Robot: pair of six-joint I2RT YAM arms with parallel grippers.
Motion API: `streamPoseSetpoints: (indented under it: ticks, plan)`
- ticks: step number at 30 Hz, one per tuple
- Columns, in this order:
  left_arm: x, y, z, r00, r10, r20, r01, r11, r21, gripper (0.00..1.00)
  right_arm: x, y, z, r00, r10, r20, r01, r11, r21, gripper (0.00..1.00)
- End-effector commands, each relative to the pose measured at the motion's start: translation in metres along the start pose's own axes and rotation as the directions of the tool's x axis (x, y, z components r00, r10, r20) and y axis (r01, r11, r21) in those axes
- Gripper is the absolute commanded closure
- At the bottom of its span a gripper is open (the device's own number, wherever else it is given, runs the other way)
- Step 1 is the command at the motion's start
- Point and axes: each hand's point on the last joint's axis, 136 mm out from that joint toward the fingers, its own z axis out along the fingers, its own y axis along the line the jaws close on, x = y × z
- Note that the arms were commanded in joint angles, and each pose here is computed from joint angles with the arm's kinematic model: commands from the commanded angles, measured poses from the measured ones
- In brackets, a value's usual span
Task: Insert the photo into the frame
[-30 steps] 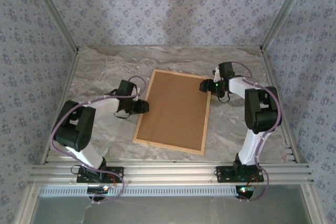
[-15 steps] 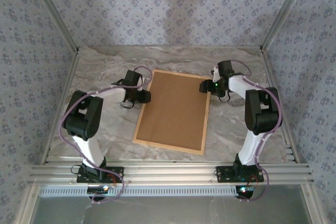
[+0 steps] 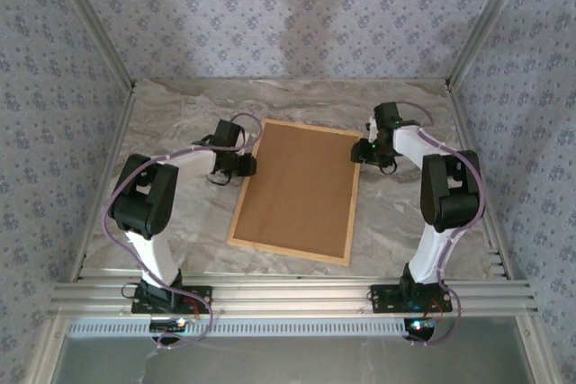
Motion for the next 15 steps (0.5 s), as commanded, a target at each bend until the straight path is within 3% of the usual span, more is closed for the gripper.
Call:
streamPoseSetpoints:
  ticks: [1,15]
  plan:
    - [0.015,0.010,0.010,0.999,-0.022,-0.043,0.021,1.000,-0.017,0.76,-0.005,-0.011,0.004,1.000,0.006,-0.026,-0.005,0.998,0.057,0.51]
    - [0.015,0.008,0.011,0.998,-0.047,-0.046,0.048,0.999,0.014,0.76,-0.013,-0.019,0.023,0.998,0.010,-0.069,-0.002,0.993,0.114,0.58]
